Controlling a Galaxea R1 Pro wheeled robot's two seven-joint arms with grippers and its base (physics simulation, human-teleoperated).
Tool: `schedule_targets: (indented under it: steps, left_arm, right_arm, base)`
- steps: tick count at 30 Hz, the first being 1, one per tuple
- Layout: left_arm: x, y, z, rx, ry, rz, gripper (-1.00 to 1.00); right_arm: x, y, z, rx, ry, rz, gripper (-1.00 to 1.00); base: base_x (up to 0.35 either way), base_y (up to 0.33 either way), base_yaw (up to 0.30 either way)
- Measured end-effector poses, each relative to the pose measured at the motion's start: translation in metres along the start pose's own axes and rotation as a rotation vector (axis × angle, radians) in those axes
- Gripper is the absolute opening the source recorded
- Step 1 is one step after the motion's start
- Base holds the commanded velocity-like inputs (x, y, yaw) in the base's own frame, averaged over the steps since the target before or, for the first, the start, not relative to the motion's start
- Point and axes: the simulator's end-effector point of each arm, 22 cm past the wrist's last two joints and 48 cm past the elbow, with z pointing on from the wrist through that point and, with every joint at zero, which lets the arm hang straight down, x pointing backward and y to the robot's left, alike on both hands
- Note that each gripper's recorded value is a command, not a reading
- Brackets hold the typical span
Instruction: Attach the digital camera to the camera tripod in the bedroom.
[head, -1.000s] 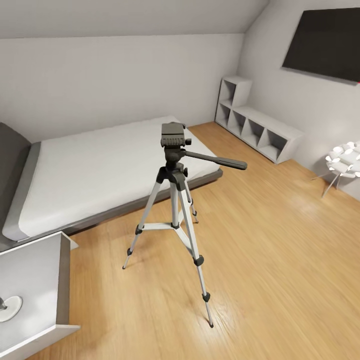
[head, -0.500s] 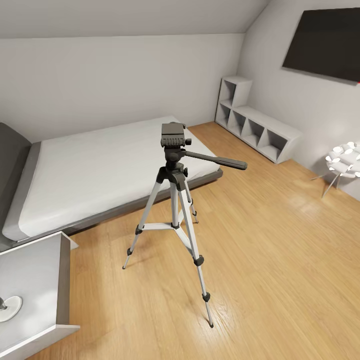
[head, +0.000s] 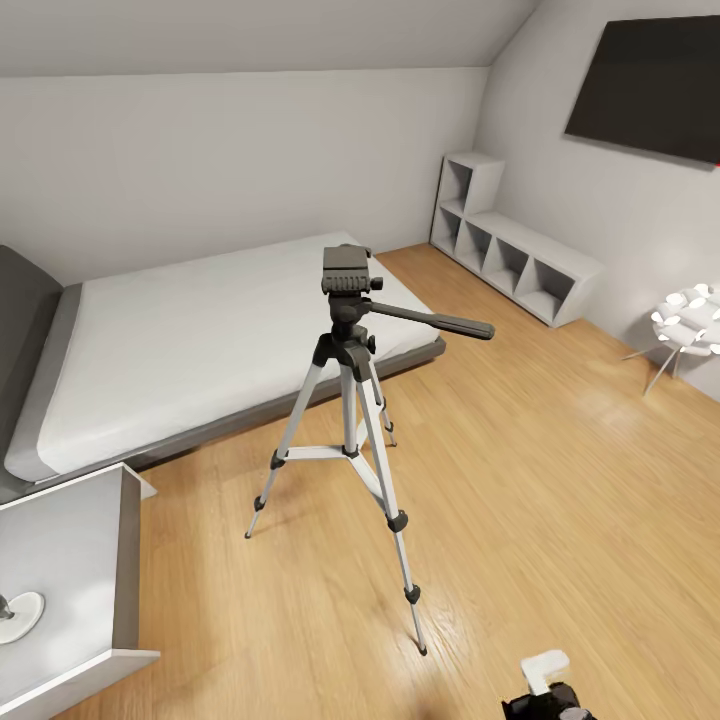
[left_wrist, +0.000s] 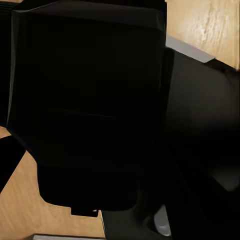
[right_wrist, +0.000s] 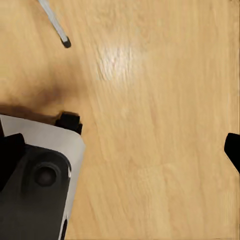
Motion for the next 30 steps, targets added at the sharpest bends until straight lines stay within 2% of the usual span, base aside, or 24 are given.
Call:
schedule_targets:
  steps: [2, 6, 8, 9, 10, 12, 13, 18, 19, 21, 22, 23, 27, 30]
  left_arm:
    - [0.000, 0.000, 0.000, 0.000, 0.001, -0.001, -1.00]
    - [0.001, 0.001, 0.000, -0.003, 0.007, -0.003, -1.00]
    - [0.001, 0.001, 0.000, -0.005, 0.010, -0.004, -1.00]
    - [0.001, 0.002, 0.000, -0.006, 0.012, -0.004, -1.00]
    - [0.001, 0.003, 0.000, -0.007, 0.012, -0.004, -1.00]
    - [0.001, 0.003, 0.000, -0.007, 0.013, -0.004, -1.00]
    - [0.002, 0.003, 0.000, -0.007, 0.015, -0.003, -1.00]
    - [0.003, 0.002, 0.000, -0.006, 0.019, 0.000, -1.00]
    - [0.004, 0.000, 0.000, -0.003, 0.020, 0.002, -1.00]
    - [0.004, 0.000, 0.000, -0.003, 0.021, 0.004, -1.00]
    - [0.004, 0.000, 0.000, -0.003, 0.021, 0.005, -1.00]
    - [0.004, 0.001, 0.000, -0.004, 0.021, 0.005, -1.00]
    - [0.004, 0.002, 0.000, -0.005, 0.021, 0.004, -1.00]
    - [0.004, 0.002, 0.000, -0.006, 0.021, 0.004, -1.00]
  right_arm:
    - [-0.020, -0.007, -0.001, 0.013, 0.004, 0.014, 1.00]
    - [-0.103, -0.029, -0.006, 0.032, -0.057, 0.084, 1.00]
    - [-0.161, -0.043, -0.013, 0.033, -0.119, 0.132, 1.00]
    - [-0.199, -0.050, -0.019, 0.023, -0.155, 0.180, 1.00]
    - [-0.255, -0.066, -0.033, 0.033, -0.231, 0.191, 1.00]
    - [-0.260, -0.066, -0.035, 0.030, -0.237, 0.197, 1.00]
    - [-0.280, -0.069, -0.041, 0.024, -0.268, 0.201, 1.00]
    - [-0.310, -0.063, -0.054, -0.017, -0.324, 0.196, 1.00]
    - [-0.341, -0.048, -0.072, -0.087, -0.395, 0.179, 1.00]
    - [-0.360, -0.036, -0.087, -0.153, -0.434, 0.159, 1.00]
    - [-0.365, -0.031, -0.092, -0.179, -0.442, 0.151, 1.00]
    - [-0.375, -0.021, -0.104, -0.232, -0.456, 0.136, 1.00]
    - [-0.395, -0.004, -0.133, -0.338, -0.484, 0.098, 1.00]
    - [-0.399, -0.001, -0.144, -0.372, -0.490, 0.085, 1.00]
  base:
    - [0.000, 0.000, 0.000]
    - [0.000, 0.000, 0.000]
    - [0.000, 0.000, 0.000]
    - [0.000, 0.000, 0.000]
    - [0.000, 0.000, 0.000]
    - [0.000, 0.000, 0.000]
    - [0.000, 0.000, 0.000]
    - [0.000, 0.000, 0.000]
    - [0.000, 0.000, 0.000]
    - [0.000, 0.000, 0.000]
    - [0.000, 0.000, 0.000]
    - [0.000, 0.000, 0.000]
    - [0.000, 0.000, 0.000]
    - [0.000, 0.000, 0.000]
